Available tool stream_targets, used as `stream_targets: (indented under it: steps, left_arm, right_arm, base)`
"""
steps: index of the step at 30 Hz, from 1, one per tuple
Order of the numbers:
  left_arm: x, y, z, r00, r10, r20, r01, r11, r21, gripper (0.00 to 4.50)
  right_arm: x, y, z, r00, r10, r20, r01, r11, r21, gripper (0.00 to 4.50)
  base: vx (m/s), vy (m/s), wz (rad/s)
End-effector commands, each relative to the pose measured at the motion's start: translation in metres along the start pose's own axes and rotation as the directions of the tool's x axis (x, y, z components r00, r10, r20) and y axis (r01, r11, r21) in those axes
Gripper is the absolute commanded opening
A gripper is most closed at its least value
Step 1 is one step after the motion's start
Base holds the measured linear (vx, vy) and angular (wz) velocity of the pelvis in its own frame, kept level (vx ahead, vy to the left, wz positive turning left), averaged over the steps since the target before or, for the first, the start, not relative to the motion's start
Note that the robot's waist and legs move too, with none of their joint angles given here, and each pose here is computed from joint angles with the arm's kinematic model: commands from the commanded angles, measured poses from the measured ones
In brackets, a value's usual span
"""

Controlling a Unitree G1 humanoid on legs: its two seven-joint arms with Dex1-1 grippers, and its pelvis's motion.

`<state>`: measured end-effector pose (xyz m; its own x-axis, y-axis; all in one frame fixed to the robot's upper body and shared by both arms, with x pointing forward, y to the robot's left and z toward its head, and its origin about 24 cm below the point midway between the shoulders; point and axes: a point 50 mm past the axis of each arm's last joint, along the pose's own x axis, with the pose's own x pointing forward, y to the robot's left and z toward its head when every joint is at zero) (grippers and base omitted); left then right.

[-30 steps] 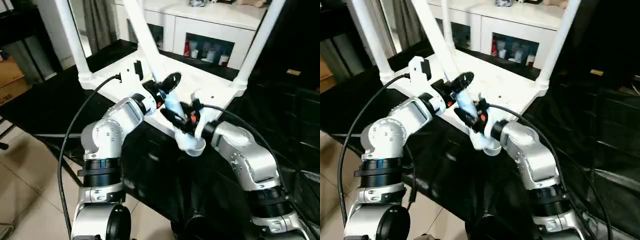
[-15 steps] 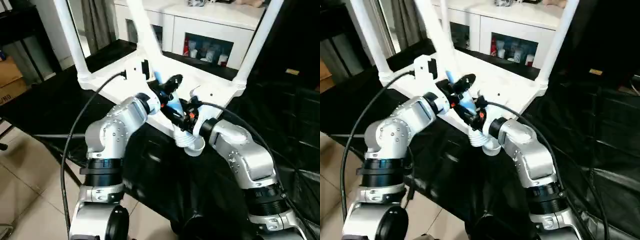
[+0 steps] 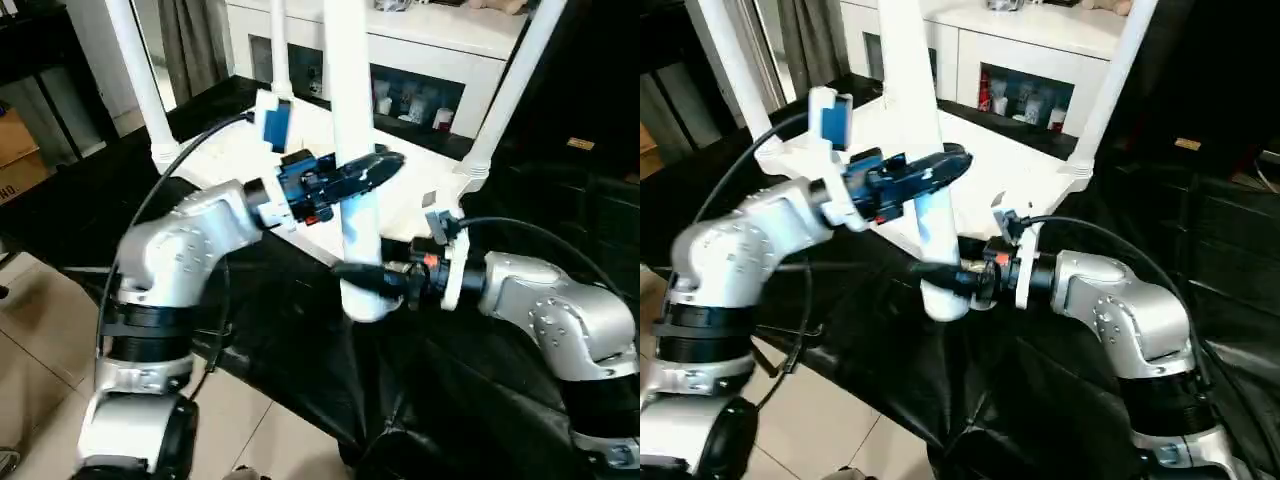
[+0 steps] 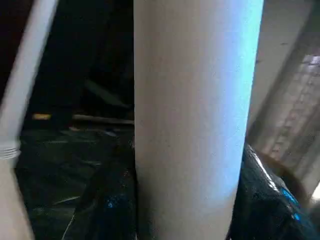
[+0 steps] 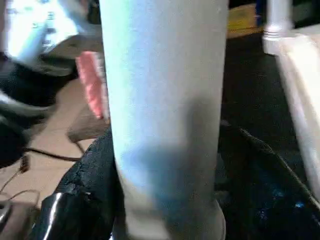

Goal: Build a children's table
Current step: Pick table leg

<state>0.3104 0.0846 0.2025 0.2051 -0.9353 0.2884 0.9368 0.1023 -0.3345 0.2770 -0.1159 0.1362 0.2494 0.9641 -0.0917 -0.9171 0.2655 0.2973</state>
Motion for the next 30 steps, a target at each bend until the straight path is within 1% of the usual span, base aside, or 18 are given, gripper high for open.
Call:
stream_targets:
  steps: [1, 6, 7, 9, 10, 11, 13, 14, 16, 17, 18, 19, 20, 22, 23, 25, 26, 30]
  left_arm:
    - [0.009, -0.015, 0.014, 0.99, -0.138, 0.032, 0.137, 0.99, 0.035, 1.88]
    - [0.01, -0.012, 0.006, 0.994, -0.112, 0.006, 0.112, 0.993, 0.03, 1.88]
    - [0.01, -0.009, 0.005, 0.997, -0.082, 0.001, 0.081, 0.996, 0.036, 1.88]
    - [0.01, 0.0, 0.004, 1.0, 0.009, -0.001, -0.009, 0.999, 0.044, 2.44]
    - [0.01, 0.006, 0.003, 0.997, 0.077, 0.005, -0.077, 0.996, 0.047, 2.44]
    - [0.01, 0.008, 0.003, 0.995, 0.101, 0.007, -0.101, 0.994, 0.048, 2.58]
    - [0.01, 0.013, 0.001, 0.983, 0.183, 0.007, -0.183, 0.981, 0.069, 2.64]
    - [0.01, 0.015, -0.001, 0.973, 0.229, 0.008, -0.229, 0.97, 0.087, 2.86]
    - [0.01, 0.023, -0.003, 0.936, 0.352, 0.024, -0.353, 0.931, 0.093, 2.93]
    - [0.01, 0.023, -0.003, 0.936, 0.352, 0.024, -0.353, 0.931, 0.093, 2.96]
    - [0.007, 0.033, -0.008, 0.866, 0.499, 0.033, -0.5, 0.864, 0.067, 3.06]
    - [0.005, 0.036, -0.01, 0.839, 0.543, 0.034, -0.544, 0.837, 0.055, 3.06]
    - [0.001, 0.041, -0.014, 0.781, 0.623, 0.03, -0.624, 0.78, 0.046, 3.19]
    - [-0.003, 0.046, -0.02, 0.706, 0.708, 0.031, -0.708, 0.704, 0.052, 2.7]
    - [-0.004, 0.047, -0.022, 0.678, 0.734, 0.032, -0.734, 0.675, 0.066, 2.73]
    - [-0.002, 0.046, -0.025, 0.67, 0.741, 0.04, -0.742, 0.667, 0.065, 2.74]
    - [-0.002, 0.046, -0.025, 0.67, 0.742, 0.041, -0.742, 0.667, 0.066, 2.51]
    - [0.003, 0.043, -0.023, 0.692, 0.72, 0.046, -0.722, 0.691, 0.05, 2.38]
  right_arm:
    - [-0.002, -0.006, -0.007, 0.998, -0.049, -0.041, 0.051, 0.998, 0.033, 2.7]
    - [0.0, -0.002, -0.006, 0.999, -0.032, -0.029, 0.033, 0.999, 0.04, 2.24]
    - [0.0, -0.002, -0.006, 0.999, -0.036, -0.022, 0.037, 0.999, 0.04, 2.18]
    - [0.001, -0.002, -0.004, 0.998, -0.059, 0.004, 0.059, 0.997, 0.044, 2.1]
    - [0.002, -0.004, -0.003, 0.996, -0.085, 0.026, 0.084, 0.995, 0.044, 2.1]
    - [0.002, -0.004, -0.002, 0.995, -0.096, 0.034, 0.095, 0.995, 0.044, 2.06]
    - [0.004, -0.006, 0.0, 0.99, -0.13, 0.061, 0.128, 0.991, 0.043, 2.03]
    - [0.006, -0.006, 0.002, 0.987, -0.143, 0.073, 0.14, 0.989, 0.043, 2.0]
    - [0.008, -0.007, 0.004, 0.982, -0.164, 0.09, 0.161, 0.986, 0.043, 2.0]
    - [0.008, -0.007, 0.004, 0.982, -0.164, 0.09, 0.161, 0.986, 0.043, 2.0]
    - [0.012, -0.008, 0.005, 0.977, -0.187, 0.1, 0.184, 0.982, 0.041, 1.99]
    - [0.013, -0.008, 0.005, 0.975, -0.195, 0.102, 0.192, 0.981, 0.039, 1.99]
    - [0.016, -0.008, 0.005, 0.972, -0.209, 0.105, 0.206, 0.978, 0.036, 1.99]
    - [0.02, -0.007, 0.004, 0.967, -0.229, 0.109, 0.227, 0.973, 0.031, 1.99]
    - [0.022, -0.006, 0.004, 0.966, -0.234, 0.109, 0.232, 0.972, 0.03, 1.98]
    - [0.024, -0.004, 0.004, 0.965, -0.237, 0.109, 0.235, 0.971, 0.028, 1.98]
    - [0.025, -0.004, 0.004, 0.965, -0.237, 0.109, 0.236, 0.971, 0.028, 1.97]
    - [0.026, -0.003, 0.006, 0.961, -0.252, 0.11, 0.253, 0.967, 0.005, 1.96]
  base:
    - [0.0, 0.0, 0.0]
    - [0.0, 0.0, 0.0]
    - [0.0, 0.0, 0.0]
    - [0.0, 0.0, 0.0]
    - [0.0, 0.0, 0.0]
    - [0.0, 0.0, 0.0]
    - [0.0, 0.0, 0.0]
    - [0.0, 0.0, 0.0]
    - [0.0, 0.0, 0.0]
    - [0.0, 0.0, 0.0]
    - [0.0, 0.0, 0.0]
    - [0.0, 0.0, 0.0]
    - [0.0, 0.0, 0.0]
    - [0.0, 0.0, 0.0]
    - [0.0, 0.0, 0.0]
    - [0.0, 0.0, 0.0]
    - [0.0, 0.0, 0.0]
    - [0.0, 0.0, 0.0]
